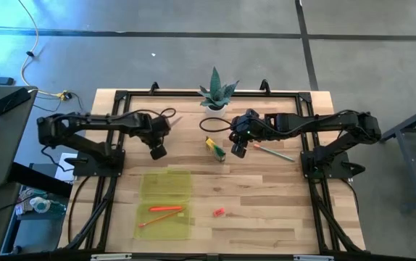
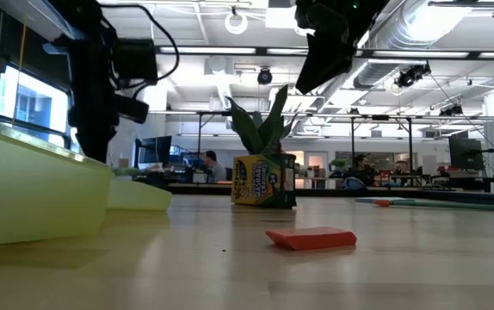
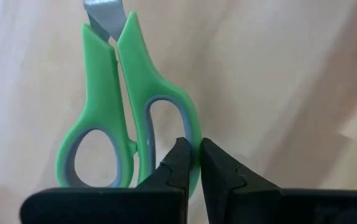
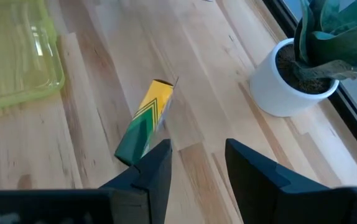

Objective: Pack school essentials
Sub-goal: Put the green scissors into the yellow supply box

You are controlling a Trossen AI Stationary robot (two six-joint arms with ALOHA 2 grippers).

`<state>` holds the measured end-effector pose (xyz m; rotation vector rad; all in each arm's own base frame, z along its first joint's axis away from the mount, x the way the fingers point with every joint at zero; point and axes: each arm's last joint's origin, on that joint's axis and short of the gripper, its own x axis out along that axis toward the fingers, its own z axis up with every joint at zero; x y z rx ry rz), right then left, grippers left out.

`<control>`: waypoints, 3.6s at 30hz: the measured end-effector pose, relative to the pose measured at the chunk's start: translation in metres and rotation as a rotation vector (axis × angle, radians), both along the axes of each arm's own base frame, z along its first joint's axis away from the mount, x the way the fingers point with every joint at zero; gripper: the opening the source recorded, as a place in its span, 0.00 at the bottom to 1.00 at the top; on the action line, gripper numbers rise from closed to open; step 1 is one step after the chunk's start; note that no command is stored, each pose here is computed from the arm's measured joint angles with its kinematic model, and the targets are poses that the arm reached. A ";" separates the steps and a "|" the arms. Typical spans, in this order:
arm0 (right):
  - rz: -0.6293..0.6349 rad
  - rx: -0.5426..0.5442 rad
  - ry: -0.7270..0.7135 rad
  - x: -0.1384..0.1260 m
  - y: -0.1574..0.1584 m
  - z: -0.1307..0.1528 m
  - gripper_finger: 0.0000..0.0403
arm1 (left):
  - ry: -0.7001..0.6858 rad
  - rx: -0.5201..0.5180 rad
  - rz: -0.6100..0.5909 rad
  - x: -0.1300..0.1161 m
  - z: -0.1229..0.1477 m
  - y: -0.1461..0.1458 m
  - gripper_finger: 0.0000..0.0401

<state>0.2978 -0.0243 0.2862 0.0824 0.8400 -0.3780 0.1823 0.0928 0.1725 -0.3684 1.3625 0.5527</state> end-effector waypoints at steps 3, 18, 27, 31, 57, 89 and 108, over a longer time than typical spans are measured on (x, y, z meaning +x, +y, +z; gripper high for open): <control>-0.005 -0.009 0.001 0.000 0.000 0.000 0.35 | -0.044 0.008 -0.022 0.002 0.009 -0.017 0.03; -0.065 0.032 0.006 -0.002 0.000 -0.001 0.35 | -0.180 -0.174 -0.061 0.005 0.030 -0.106 0.03; -0.109 0.066 0.036 -0.006 0.000 -0.004 0.35 | -0.303 -0.242 -0.108 0.009 0.063 -0.165 0.03; -0.108 0.066 0.038 -0.006 0.000 -0.004 0.35 | -0.328 -0.279 -0.080 0.005 0.067 -0.184 0.02; -0.160 0.107 0.026 -0.007 0.001 -0.005 0.35 | -0.203 -0.304 -0.216 0.032 0.043 -0.314 0.02; -0.113 0.116 0.050 -0.008 0.021 -0.006 0.35 | -0.007 -0.309 -0.407 0.043 0.011 -0.326 0.03; -0.122 0.128 0.070 -0.010 0.028 -0.008 0.35 | -0.016 -0.275 -0.395 0.052 0.008 -0.318 0.21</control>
